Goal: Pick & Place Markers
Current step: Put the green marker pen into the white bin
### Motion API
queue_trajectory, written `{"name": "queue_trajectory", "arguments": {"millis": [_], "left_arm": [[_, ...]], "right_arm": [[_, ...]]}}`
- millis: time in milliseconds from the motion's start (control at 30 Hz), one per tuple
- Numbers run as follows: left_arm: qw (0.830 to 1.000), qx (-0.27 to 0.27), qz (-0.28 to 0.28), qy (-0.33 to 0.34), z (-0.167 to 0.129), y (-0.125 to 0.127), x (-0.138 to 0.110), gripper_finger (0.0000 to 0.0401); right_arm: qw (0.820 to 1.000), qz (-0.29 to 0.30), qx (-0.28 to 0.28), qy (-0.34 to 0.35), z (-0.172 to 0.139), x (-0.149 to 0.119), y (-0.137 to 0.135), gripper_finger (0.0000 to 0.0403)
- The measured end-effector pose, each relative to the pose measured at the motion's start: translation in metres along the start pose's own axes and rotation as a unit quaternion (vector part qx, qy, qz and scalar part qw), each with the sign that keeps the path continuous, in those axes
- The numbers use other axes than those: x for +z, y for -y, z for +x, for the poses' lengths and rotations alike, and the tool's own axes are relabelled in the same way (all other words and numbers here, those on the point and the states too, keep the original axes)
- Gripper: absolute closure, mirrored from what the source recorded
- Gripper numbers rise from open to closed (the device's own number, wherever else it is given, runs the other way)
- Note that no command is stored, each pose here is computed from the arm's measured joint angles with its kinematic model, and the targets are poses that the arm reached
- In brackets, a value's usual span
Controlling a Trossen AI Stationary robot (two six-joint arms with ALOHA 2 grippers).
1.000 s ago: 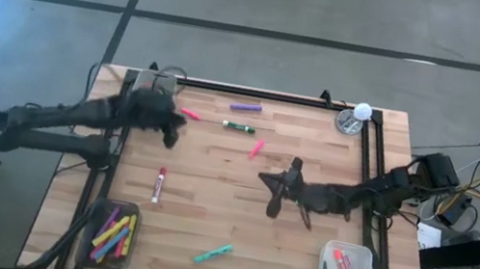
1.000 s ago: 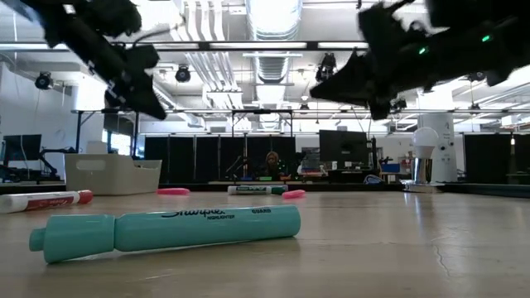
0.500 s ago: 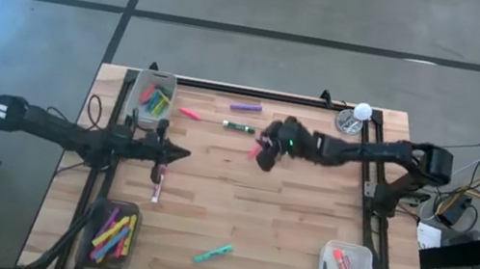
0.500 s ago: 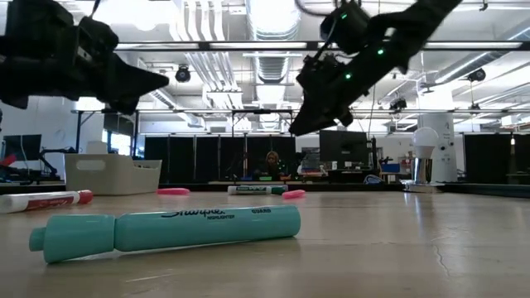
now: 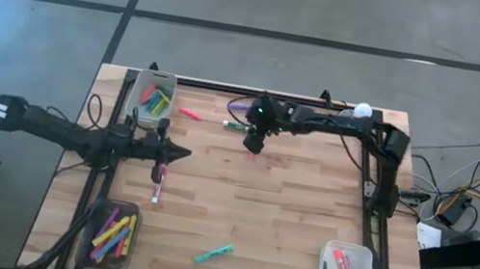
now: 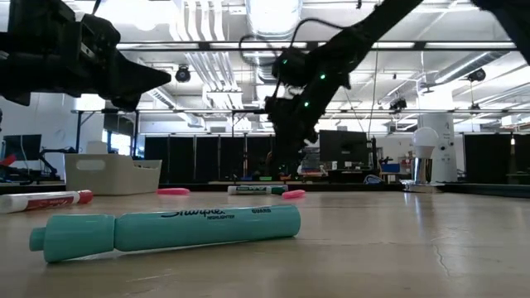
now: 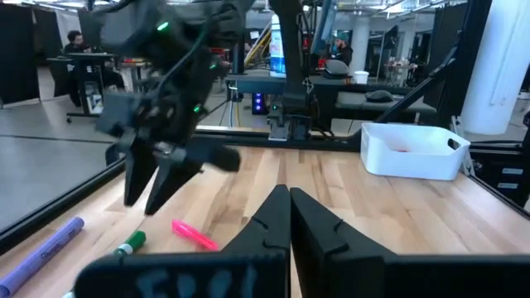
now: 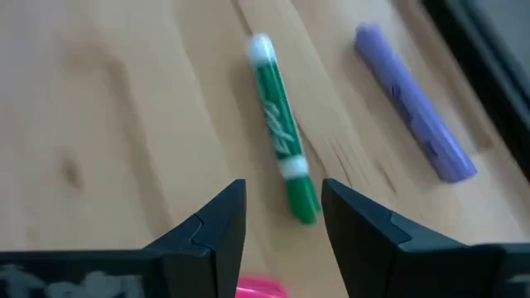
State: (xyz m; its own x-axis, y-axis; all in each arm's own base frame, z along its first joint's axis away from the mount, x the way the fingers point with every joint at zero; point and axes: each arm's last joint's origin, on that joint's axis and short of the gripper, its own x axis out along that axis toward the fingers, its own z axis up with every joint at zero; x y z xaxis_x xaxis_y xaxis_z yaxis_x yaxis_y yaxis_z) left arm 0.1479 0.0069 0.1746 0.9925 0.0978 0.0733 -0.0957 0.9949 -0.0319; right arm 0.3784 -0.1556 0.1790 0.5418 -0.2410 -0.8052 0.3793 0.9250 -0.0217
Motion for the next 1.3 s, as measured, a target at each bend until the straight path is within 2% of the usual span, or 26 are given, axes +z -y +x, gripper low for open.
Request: {"name": "queue_trajectory", "arguments": {"millis": [233, 433, 800, 1300], "left_arm": [[1.0, 0.0, 0.0, -0.002, 0.0, 0.0, 0.0, 0.0399], [1.0, 0.0, 0.002, -0.009, 0.0, 0.0, -0.002, 0.0399], [1.0, 0.0, 0.002, -0.009, 0.0, 0.0, -0.002, 0.0398], [1.0, 0.001, 0.001, -0.011, 0.0, 0.0, -0.002, 0.0398]], "right_arm": [[0.998, -0.011, -0.01, -0.065, 0.032, 0.008, 0.014, 0.0244], [0.994, -0.023, 0.003, -0.103, 0.047, 0.006, 0.016, 0.0263], [0.991, -0.007, 0.02, -0.129, 0.046, 0.0, 0.023, 0.0319], [0.992, 0.005, 0.015, -0.128, 0.042, 0.003, 0.025, 0.0336]]}}
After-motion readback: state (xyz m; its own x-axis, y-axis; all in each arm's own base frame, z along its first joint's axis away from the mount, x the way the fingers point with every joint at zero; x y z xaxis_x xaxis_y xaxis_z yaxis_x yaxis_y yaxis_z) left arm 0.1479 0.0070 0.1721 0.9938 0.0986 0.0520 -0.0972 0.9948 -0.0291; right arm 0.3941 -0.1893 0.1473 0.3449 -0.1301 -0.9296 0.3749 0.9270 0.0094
